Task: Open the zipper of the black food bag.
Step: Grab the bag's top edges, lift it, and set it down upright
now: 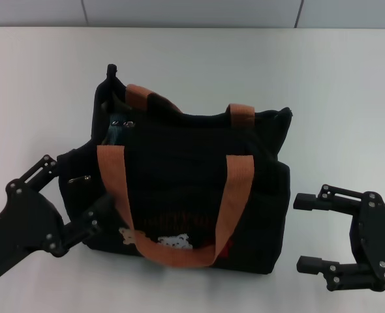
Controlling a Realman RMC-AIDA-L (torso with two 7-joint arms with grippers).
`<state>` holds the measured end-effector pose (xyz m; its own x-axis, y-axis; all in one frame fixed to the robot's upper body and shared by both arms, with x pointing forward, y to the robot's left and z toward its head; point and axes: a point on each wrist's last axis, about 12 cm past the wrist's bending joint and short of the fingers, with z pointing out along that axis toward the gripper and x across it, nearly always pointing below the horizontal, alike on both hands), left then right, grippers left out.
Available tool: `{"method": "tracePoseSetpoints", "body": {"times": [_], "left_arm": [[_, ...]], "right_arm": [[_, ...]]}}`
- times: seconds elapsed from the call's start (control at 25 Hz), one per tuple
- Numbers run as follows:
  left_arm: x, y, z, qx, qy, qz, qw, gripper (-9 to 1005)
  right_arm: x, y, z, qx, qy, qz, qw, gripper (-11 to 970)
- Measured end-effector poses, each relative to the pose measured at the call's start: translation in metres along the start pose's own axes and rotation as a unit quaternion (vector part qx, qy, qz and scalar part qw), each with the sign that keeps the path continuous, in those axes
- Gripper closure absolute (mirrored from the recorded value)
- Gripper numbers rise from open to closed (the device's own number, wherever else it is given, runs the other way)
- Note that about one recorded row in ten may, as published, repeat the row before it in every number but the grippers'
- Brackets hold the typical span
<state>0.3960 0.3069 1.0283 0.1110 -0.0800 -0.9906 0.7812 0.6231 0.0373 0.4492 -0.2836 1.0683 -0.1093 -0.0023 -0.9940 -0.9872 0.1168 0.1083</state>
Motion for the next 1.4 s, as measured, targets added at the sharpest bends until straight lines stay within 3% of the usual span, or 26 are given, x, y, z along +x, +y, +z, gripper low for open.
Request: {"method": "tracePoseSetpoints", "body": {"times": [0.16, 0.4, 0.84, 0.92, 1.08, 1.4], "left_arm": [[0.001, -0.001, 0.002, 0.001, 0.001, 0.006, 1.0, 217], [0.004, 0.002, 0.01, 0.007, 0.009, 0.01, 1.0, 419], [0.009, 0.002, 0.017, -0.012, 0.01, 0.015, 1.0, 667], [0.009, 0.0, 0.018, -0.016, 0.005, 0.022, 1.0, 811], [0.009, 0.0, 0.023, -0.03, -0.011, 0.052, 0.998, 813], [0.0, 0.013, 0.047, -0.01, -0.035, 0.128, 0.991, 813]], "right_arm": [[0.0, 0.0, 0.0, -0.001, 0.002, 0.0, 1.0, 123], [-0.002, -0.002, 0.002, -0.004, 0.002, -0.001, 1.0, 123], [-0.002, -0.002, 0.001, -0.004, 0.001, 0.0, 1.0, 123], [-0.002, -0.002, 0.001, -0.003, 0.0, 0.0, 1.0, 123], [-0.002, 0.0, 0.0, -0.003, -0.005, 0.001, 1.0, 123], [-0.001, 0.003, -0.007, 0.036, -0.035, 0.004, 0.999, 123]]}}
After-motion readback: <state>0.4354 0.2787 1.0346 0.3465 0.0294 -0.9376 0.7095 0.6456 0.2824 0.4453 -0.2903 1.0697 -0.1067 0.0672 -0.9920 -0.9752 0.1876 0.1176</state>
